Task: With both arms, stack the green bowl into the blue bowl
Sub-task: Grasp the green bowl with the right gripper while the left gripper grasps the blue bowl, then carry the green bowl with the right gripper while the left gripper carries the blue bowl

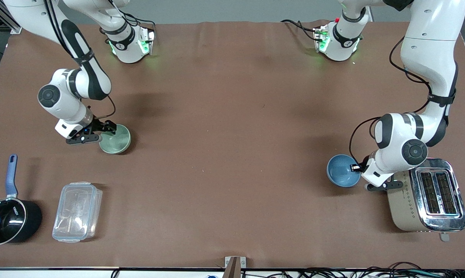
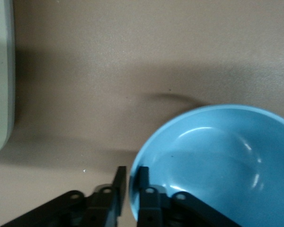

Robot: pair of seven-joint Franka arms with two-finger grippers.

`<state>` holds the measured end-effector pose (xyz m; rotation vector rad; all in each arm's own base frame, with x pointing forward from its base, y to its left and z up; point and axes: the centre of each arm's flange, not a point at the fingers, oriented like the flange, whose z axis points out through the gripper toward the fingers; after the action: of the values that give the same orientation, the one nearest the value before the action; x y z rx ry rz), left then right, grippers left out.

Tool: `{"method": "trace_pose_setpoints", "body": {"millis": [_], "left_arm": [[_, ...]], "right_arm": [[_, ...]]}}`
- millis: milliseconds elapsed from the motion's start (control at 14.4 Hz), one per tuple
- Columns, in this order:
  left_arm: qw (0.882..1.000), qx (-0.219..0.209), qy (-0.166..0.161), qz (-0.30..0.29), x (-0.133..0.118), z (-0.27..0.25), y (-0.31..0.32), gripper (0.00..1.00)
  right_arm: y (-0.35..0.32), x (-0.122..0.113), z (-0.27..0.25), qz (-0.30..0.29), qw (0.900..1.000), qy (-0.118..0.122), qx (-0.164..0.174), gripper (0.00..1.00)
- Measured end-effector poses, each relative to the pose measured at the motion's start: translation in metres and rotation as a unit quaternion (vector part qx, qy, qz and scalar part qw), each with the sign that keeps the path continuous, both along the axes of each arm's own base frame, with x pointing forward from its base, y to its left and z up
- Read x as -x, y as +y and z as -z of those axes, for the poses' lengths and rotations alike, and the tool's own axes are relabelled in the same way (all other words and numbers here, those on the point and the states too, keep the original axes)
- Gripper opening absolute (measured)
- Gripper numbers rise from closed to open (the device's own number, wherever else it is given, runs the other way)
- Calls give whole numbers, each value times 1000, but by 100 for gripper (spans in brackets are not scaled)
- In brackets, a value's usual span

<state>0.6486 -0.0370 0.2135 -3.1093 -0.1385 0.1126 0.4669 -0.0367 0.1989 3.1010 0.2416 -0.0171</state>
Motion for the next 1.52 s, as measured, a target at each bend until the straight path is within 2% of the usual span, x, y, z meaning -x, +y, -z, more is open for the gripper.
{"method": "trace_pose_setpoints", "body": {"millis": [69, 208, 277, 485, 554, 623, 831, 900, 1038, 1177, 1315, 1523], "left_arm": [[1000, 2, -4, 1, -3, -6, -3, 6], [1000, 6, -13, 0, -9, -18, -7, 6], [1000, 16, -14, -1, -11, -22, -15, 6], [997, 70, 12, 15, -11, -57, -84, 6], [996, 85, 17, 18, -8, -73, -116, 6], [995, 97, 20, 15, -3, -89, -150, 6], [992, 122, 28, -6, 24, -116, -251, 6], [992, 124, 33, -9, 36, -116, -284, 5], [991, 126, 45, -4, 60, -105, -346, 5], [990, 132, 48, -3, 76, -88, -392, 5], [989, 139, 45, -6, 84, -69, -417, 5], [989, 142, 45, -12, 102, -36, -445, 6]], "right_arm": [[4, 3, 3, -4, 1000, 0, -1, 98], [7, 6, 5, -7, 1000, 0, -1, 93], [7, 6, 5, -7, 1000, 0, -1, 87], [7, 6, 5, -7, 1000, -1, -1, 56], [7, 6, 4, -7, 1000, -2, -1, 56], [7, 5, 4, -7, 1000, -2, -1, 49], [4, 1, 0, -2, 1000, -8, -2, 16], [4, -1, -3, 1, 1000, -8, -3, 11], [4, -5, -8, 2, 1000, -7, -4, 10], [3, -9, -11, 2, 1000, 4, -5, 10], [4, -19, -22, 18, 999, 31, -19, 6], [16, -51, -66, 27, 996, 70, -52, 6]]}}
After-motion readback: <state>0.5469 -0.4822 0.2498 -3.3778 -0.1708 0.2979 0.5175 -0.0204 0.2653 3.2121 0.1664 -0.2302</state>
